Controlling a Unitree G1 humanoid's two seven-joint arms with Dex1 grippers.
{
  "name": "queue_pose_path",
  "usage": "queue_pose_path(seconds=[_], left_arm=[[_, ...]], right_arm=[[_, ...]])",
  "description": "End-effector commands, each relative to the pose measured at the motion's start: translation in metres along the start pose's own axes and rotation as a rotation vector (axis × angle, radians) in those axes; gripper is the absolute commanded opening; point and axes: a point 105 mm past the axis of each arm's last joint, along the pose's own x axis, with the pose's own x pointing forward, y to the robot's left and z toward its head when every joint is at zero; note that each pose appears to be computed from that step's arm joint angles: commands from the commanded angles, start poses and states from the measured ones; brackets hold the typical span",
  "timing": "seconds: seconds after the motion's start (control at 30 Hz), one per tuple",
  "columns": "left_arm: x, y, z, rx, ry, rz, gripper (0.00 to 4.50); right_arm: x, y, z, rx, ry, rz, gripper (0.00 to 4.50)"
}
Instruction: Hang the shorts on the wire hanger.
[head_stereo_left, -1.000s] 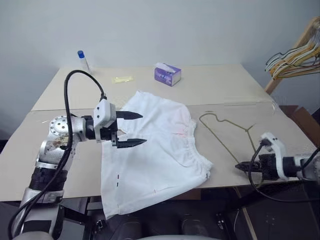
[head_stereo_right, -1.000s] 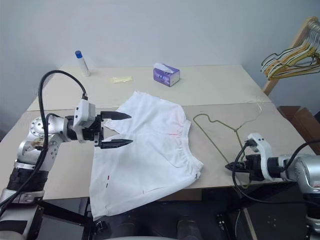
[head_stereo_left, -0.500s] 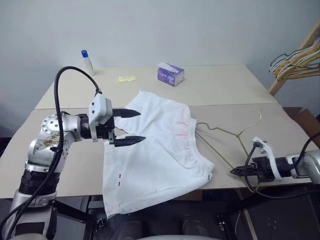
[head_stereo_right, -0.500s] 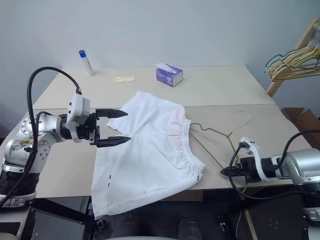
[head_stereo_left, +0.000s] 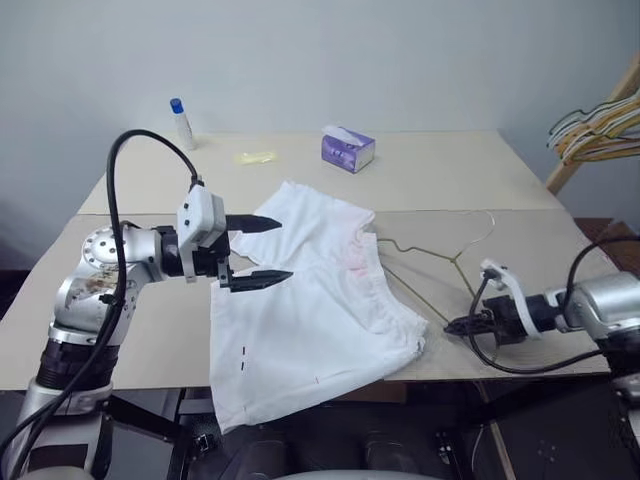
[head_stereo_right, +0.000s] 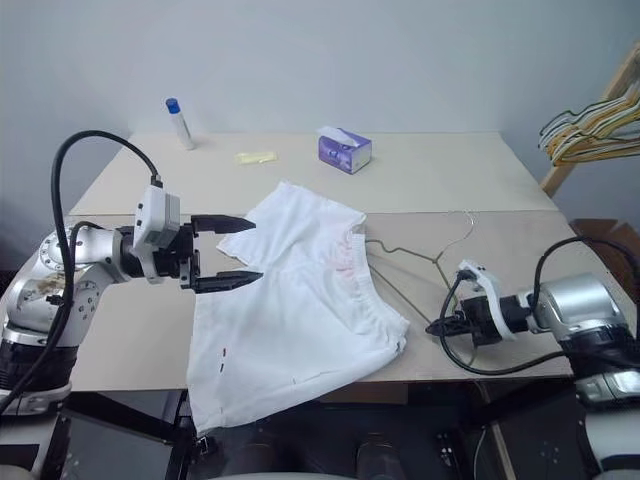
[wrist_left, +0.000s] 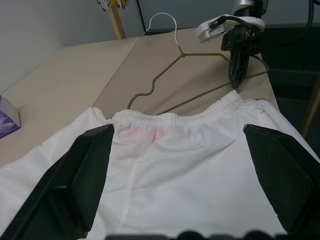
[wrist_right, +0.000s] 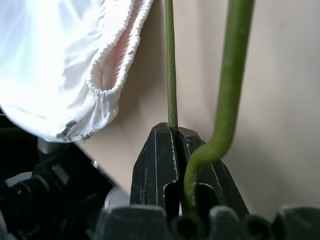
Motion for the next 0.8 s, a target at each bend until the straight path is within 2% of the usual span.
queue_pose_path(seconds=[0.03,0.37,0.57,0.67,0.8], left_arm=[[-0.004,0.002,0.010,0.055,-0.006,0.022,4.48],[-0.007,0.001,0.008,0.061,0.001,0.041,4.48],[-0.005,0.001,0.008,0.067,-0.002,0.043,4.48],[-0.005,0.000,0.008,0.074,0.000,0.041,4.48],[-0.006,-0.002,0.008,0.075,0.005,0.044,4.48]], right_arm=[[-0.012,0.002,0.009,-0.045,-0.014,0.014,0.00],[-0.049,0.013,-0.011,-0.116,0.079,0.108,0.00],[-0.029,0.012,0.000,-0.149,0.107,0.116,0.00],[-0.016,0.002,0.006,-0.137,0.122,0.067,0.00],[-0.011,-0.002,0.022,-0.141,0.077,0.045,0.00]])
